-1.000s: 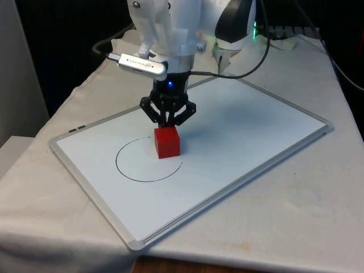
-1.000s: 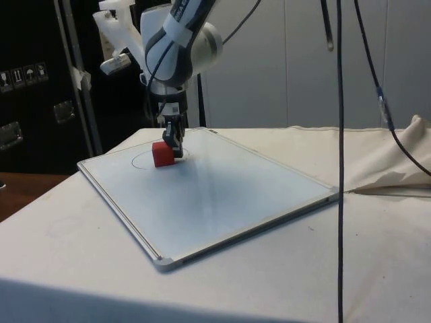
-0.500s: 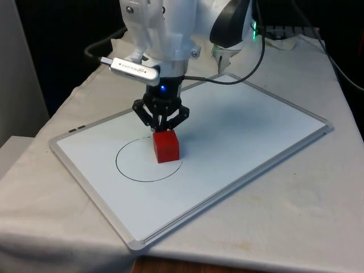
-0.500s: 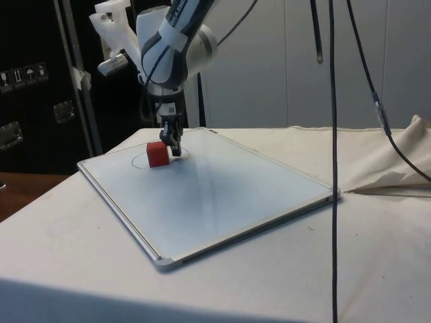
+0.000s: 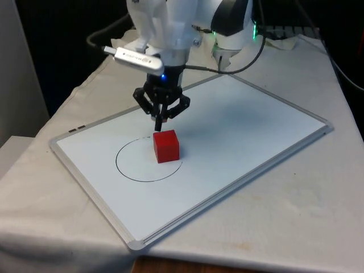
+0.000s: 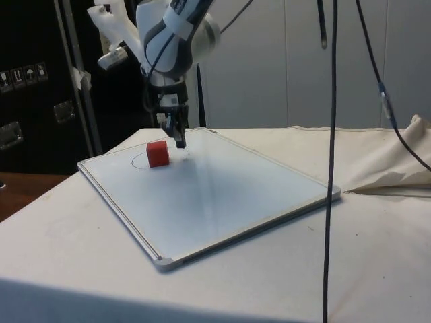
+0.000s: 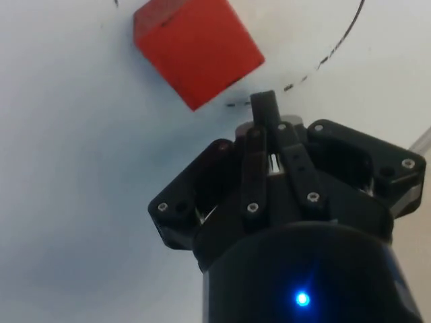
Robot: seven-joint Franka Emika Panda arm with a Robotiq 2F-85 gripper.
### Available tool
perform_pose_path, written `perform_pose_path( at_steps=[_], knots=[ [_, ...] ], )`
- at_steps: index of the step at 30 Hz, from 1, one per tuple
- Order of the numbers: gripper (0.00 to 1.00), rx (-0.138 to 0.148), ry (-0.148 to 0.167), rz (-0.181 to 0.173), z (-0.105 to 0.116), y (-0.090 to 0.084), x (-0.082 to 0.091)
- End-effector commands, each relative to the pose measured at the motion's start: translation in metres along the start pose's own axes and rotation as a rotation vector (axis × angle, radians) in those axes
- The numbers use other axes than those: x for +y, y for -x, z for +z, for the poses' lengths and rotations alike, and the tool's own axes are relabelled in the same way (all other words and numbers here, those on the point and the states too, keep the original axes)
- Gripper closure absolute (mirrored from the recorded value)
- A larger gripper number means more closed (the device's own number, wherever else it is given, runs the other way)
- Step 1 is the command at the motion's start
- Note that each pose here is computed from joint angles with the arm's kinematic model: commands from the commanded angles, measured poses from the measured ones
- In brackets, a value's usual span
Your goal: Push the cube into the marked area.
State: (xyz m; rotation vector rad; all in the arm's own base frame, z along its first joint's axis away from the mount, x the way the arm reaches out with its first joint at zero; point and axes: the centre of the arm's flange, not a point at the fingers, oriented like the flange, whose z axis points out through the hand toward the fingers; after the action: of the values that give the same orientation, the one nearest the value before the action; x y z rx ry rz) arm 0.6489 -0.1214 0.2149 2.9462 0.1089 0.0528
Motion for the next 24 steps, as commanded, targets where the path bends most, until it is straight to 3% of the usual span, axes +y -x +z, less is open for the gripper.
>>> perform_pose_path(
  at_steps=[1,12,24],
  knots=[
    [1.00,0.000,0.006,0.002,-0.009,0.003,-0.004],
    [1.00,0.005,0.007,0.001,-0.056,0.002,-0.034],
    [1.00,0.012,0.002,-0.002,-0.090,-0.004,-0.071]
  ],
)
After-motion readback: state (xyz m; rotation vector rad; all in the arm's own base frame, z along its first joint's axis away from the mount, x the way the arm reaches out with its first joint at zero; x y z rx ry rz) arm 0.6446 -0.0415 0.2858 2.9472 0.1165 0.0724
